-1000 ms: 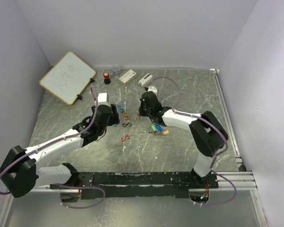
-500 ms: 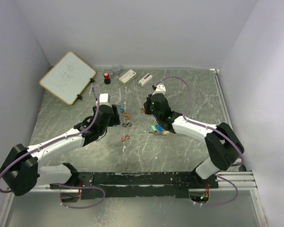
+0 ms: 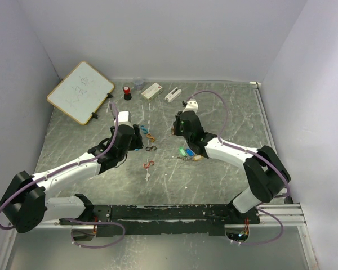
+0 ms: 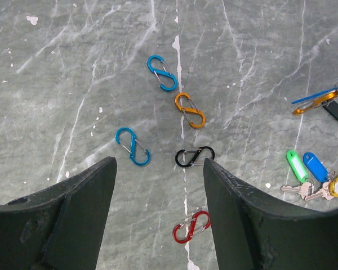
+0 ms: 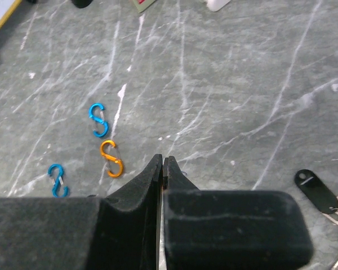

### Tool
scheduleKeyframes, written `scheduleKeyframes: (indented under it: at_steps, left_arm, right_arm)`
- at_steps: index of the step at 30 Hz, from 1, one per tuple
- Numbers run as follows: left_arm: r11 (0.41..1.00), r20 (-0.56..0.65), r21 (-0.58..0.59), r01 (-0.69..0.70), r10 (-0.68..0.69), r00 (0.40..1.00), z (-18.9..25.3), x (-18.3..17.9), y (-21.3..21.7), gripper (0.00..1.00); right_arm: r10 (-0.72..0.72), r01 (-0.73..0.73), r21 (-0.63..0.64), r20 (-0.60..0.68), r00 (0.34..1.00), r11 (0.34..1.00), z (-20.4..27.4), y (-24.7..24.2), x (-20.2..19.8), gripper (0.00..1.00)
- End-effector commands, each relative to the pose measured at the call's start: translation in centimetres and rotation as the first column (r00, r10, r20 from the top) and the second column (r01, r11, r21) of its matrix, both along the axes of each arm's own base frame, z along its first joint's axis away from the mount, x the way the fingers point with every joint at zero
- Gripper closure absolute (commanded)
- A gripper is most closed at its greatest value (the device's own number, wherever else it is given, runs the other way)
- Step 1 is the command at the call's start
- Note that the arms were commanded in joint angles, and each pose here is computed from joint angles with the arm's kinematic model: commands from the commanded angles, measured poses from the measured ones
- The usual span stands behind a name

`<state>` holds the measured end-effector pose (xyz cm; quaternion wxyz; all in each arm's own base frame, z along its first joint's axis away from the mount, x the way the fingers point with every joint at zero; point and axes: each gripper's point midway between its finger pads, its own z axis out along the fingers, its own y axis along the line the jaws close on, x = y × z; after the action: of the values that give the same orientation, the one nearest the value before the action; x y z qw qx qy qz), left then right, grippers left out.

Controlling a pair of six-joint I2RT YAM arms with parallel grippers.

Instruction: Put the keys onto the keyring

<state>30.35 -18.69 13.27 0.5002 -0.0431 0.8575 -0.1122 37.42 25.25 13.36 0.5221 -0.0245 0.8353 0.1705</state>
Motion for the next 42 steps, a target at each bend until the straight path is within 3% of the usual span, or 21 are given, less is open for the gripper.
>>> scheduleKeyframes:
  at_steps: [1,16,34,39,42]
  left_arm:
    - [0.999,0.02,-0.036,0.004,-0.003,1.0,0.7,0.3,-0.3,0.27]
    - [1.0,0.011,-0.027,0.006,-0.006,1.0,0.1,0.5,-0.5,0.27]
    - [1.0,-0.002,-0.026,0.001,-0.001,1.0,-0.7,0.2,-0.3,0.27]
    - [1.0,-0.003,-0.02,-0.003,0.003,1.0,-0.8,0.2,-0.1,0.27]
    - [1.0,-0.006,-0.02,-0.002,0.001,1.0,-0.9,0.2,-0.2,0.27]
  right_arm:
    - [-0.086,0.086,-0.039,0.004,0.996,0.996,0.8,-2.1,2.8,1.0]
    - [-0.228,0.225,-0.073,-0.029,0.973,0.972,-0.3,-9.6,12.7,1.0]
    - [-0.174,0.171,-0.036,-0.108,0.979,0.985,-5.1,-8.0,16.2,1.0]
    - [-0.203,0.202,-0.025,-0.1,0.974,0.979,-4.9,-9.0,16.4,0.77]
    - [-0.216,0.215,-0.021,-0.076,0.973,0.976,-3.8,-9.7,16.2,0.68]
